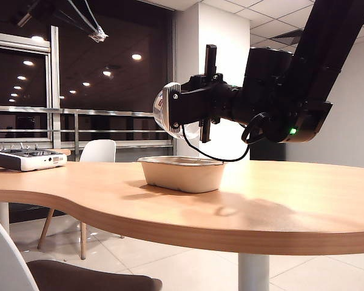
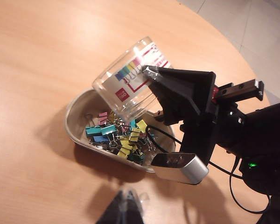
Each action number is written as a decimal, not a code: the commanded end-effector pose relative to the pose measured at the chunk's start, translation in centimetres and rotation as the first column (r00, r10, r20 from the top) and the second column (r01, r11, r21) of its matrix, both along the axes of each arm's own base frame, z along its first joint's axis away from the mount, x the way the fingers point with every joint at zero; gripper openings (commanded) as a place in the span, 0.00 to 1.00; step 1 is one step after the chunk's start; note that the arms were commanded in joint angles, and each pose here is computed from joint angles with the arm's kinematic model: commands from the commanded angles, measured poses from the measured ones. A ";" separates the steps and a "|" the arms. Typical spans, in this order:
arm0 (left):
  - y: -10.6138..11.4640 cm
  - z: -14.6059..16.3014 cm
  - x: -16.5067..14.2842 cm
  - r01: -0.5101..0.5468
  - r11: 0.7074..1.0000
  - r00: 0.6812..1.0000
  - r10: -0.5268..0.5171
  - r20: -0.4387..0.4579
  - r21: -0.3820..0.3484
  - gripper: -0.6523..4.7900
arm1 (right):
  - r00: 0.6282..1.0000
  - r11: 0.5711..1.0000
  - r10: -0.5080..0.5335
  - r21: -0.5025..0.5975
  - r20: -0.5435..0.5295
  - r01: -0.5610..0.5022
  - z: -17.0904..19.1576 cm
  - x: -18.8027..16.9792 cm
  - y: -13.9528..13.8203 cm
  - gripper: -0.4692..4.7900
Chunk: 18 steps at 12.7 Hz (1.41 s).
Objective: Pick up the box filled with clips, pour some clips from it into the rectangular paper box, and then put the clip box back on the table.
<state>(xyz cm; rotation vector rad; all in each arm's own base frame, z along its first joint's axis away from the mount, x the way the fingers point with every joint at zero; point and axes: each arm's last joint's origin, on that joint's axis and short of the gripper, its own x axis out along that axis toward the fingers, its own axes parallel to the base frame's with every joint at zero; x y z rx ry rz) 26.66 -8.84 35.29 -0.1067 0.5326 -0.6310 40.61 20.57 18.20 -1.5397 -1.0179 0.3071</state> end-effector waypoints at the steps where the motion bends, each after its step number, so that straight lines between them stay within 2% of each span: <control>1: 0.0 0.2 -0.1 0.004 1.000 1.000 -0.004 0.013 -0.003 0.11 | 0.992 0.988 0.035 0.157 -0.119 -0.016 0.7 0.0 -0.1 0.09; 3: 0.0 0.2 -0.1 0.004 1.000 1.000 -0.004 0.013 -0.003 0.11 | 0.955 0.957 0.116 0.289 -0.272 -0.034 0.9 0.2 -0.5 0.08; 4: 0.0 0.2 -0.1 0.004 1.000 1.000 -0.004 0.013 -0.003 0.11 | 0.876 0.907 0.226 0.420 -0.426 -0.030 1.0 0.5 -1.0 0.08; 5: 0.0 0.2 -0.1 0.004 1.000 1.000 -0.004 0.013 -0.003 0.11 | 0.798 0.856 0.312 0.518 -0.515 -0.001 0.8 0.9 -1.6 0.08; 6: 0.0 0.2 -0.1 0.002 1.000 1.000 -0.002 0.013 -0.002 0.11 | 0.722 0.820 0.357 0.570 -0.592 0.062 0.3 1.3 -2.0 0.08; 7: 0.0 0.2 -0.1 0.001 1.000 1.000 -0.001 0.014 -0.001 0.11 | 0.701 0.816 0.357 0.572 -0.617 0.087 0.1 1.4 -2.0 0.08; 8: 0.0 0.2 -0.1 0.001 1.000 1.000 -0.001 0.014 -0.001 0.11 | 0.657 0.824 0.349 0.553 -0.668 0.124 -0.5 1.5 -2.0 0.08; 9: 0.0 0.2 0.0 0.000 1.000 1.000 0.000 0.014 -0.001 0.11 | 0.635 0.828 0.345 0.542 -0.692 0.141 -0.8 1.6 -2.0 0.08; 10: 0.0 0.2 0.0 -0.003 1.000 1.000 0.003 0.014 0.001 0.11 | 0.566 0.809 0.373 0.556 -0.735 0.190 -1.2 1.7 -2.0 0.08; 11: 0.0 0.2 0.0 -0.003 1.000 1.000 0.003 0.014 0.001 0.11 | 0.547 0.795 0.377 0.564 -0.747 0.224 -1.3 1.7 -2.0 0.08; 12: 0.0 0.2 0.0 -0.002 1.000 1.000 0.002 0.013 0.001 0.11 | 0.529 0.757 0.384 0.586 -0.757 0.288 -0.5 1.7 -2.2 0.08; 13: 0.0 0.1 0.0 -0.002 1.000 1.000 0.002 0.011 0.001 0.11 | 0.550 0.724 0.381 0.610 -0.743 0.321 2.4 1.2 -2.5 0.08; 14: 0.0 0.1 0.0 -0.002 1.000 1.000 0.002 0.011 0.001 0.11 | 0.549 0.723 0.376 0.607 -0.746 0.330 3.7 0.8 -2.7 0.08; 15: 0.0 0.1 0.0 -0.003 1.000 1.000 0.003 0.007 0.002 0.11 | 0.491 0.698 0.276 0.523 -0.827 0.489 7.7 -0.7 -4.3 0.08; 16: 0.0 0.0 -0.1 -0.003 1.000 1.000 0.003 -0.002 0.004 0.11 | 0.464 0.664 0.261 0.506 -0.847 0.550 9.3 -1.3 -5.8 0.08; 18: 0.1 -0.1 -0.2 -0.004 1.000 1.000 0.004 -0.021 0.007 0.11 | 0.332 0.479 0.358 0.477 -0.873 0.737 11.5 -2.4 -10.6 0.08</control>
